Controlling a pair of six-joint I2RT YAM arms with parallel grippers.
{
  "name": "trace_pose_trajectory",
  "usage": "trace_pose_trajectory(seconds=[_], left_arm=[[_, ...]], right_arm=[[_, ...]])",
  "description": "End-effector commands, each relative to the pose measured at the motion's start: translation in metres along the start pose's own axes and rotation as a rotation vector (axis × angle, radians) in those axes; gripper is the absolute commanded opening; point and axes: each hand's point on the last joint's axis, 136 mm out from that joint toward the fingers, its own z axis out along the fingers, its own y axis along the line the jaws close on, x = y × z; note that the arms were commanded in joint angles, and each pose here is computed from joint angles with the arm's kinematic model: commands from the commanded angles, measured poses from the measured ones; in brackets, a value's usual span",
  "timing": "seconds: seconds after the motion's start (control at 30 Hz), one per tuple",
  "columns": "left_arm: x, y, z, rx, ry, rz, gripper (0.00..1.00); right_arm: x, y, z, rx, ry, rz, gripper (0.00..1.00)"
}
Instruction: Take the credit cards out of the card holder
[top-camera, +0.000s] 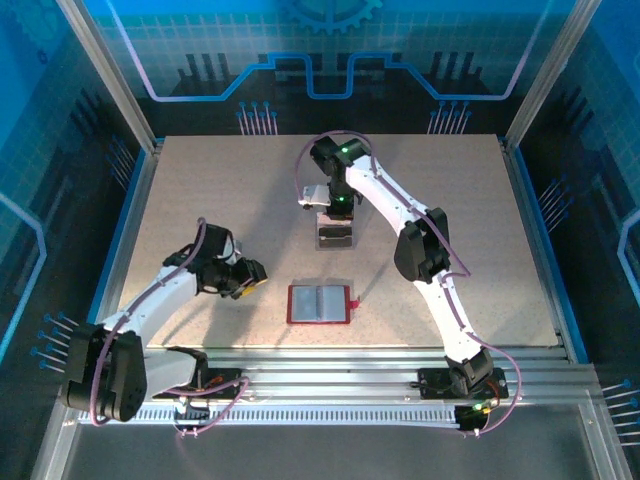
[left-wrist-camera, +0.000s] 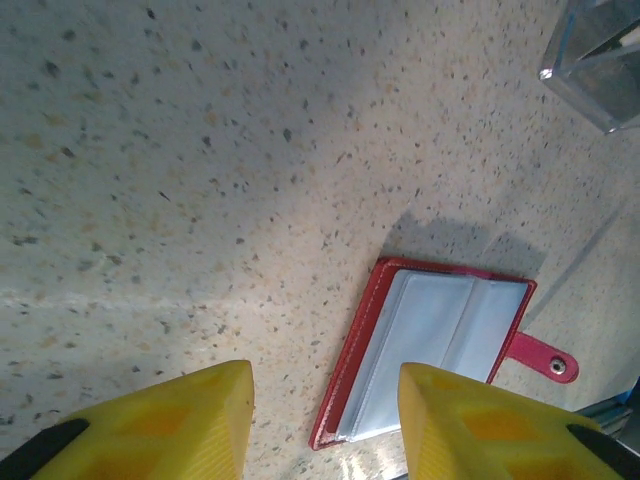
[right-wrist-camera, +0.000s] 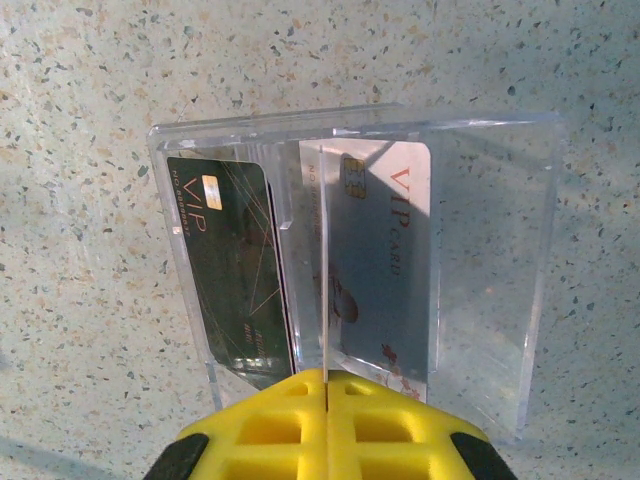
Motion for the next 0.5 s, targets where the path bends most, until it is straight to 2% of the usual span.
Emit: trace_pose_trajectory(seconds=[0.0, 0.3, 0.47], left_arm=[[-0.0033, -0.0068, -0.0094, 0.041, 0.014, 0.022, 0.43], [-0.0062, -0.0085, -0.008, 0.068, 0.022, 0.008, 0.43], [-0.0059, -0.0081, -0.0061, 0.072, 0.028, 0.004, 0.43]], right_arm=[[0.0011, -0.0035, 0.009, -0.007, 0.006, 0.008, 0.03], [-0.0009, -0.0062, 0.0099, 0.011, 0.008, 0.004, 0.15], [-0.0004, -0.0075, 0.0072, 0.02, 0.009, 0.01, 0.16]])
